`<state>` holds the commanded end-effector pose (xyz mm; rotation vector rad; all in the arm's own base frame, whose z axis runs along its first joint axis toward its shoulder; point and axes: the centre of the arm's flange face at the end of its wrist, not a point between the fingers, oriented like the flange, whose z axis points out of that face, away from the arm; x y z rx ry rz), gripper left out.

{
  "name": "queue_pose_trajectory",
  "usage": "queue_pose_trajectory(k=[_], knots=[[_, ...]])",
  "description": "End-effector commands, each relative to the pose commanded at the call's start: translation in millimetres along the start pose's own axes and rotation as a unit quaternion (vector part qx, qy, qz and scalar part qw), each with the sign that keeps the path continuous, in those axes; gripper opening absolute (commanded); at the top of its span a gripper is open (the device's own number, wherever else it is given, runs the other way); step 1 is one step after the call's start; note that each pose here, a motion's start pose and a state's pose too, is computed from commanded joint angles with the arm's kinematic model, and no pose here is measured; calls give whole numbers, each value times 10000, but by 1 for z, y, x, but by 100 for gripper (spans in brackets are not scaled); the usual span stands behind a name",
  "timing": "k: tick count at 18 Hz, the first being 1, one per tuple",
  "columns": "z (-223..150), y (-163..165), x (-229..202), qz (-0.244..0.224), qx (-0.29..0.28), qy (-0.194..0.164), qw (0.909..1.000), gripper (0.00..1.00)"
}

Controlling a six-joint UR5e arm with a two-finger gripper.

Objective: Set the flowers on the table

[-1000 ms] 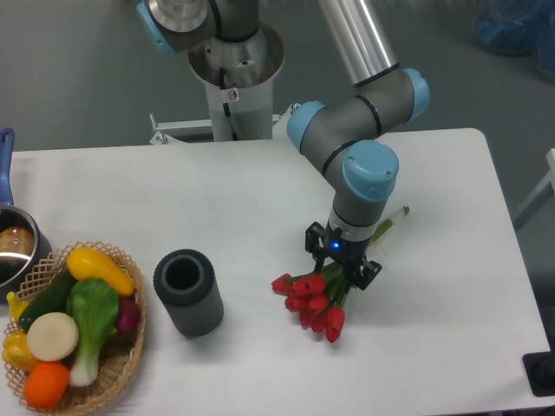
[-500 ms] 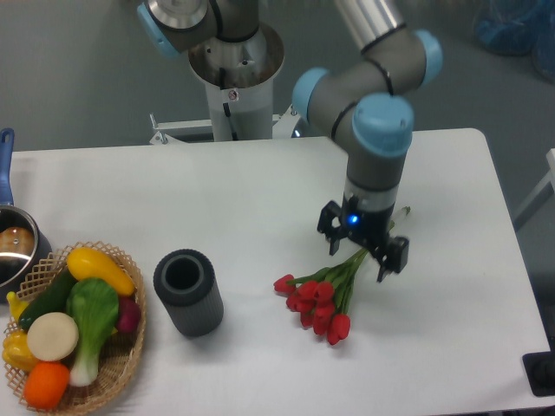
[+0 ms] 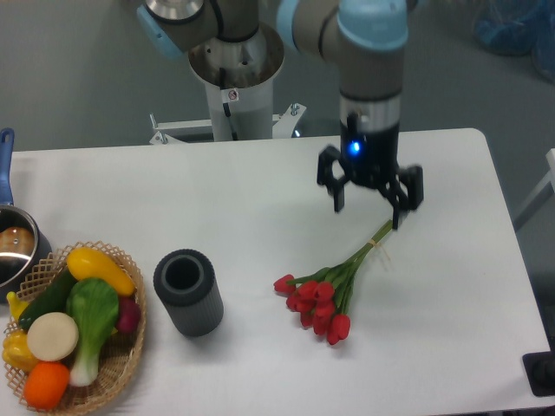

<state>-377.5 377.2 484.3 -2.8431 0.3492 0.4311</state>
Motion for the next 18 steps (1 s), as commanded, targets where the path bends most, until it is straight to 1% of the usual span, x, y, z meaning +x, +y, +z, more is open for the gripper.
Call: queue_pose_trajectory(k=[2,6,7,9,10,12,18], knots=[[-15,17,3,304,-350,45,9989,100],[-25,32,2,520,-494,127,9973,100],[-29,39,2,671,-581,187,9959,100],[-34,57,2,1223,-812,390,9884,100],[-38,62,1,1372,-833,387,9863,100],[-41,68,-1,1371,-846,372,9862,100],[-39,68,-2,1362,-795,373,9868,100]])
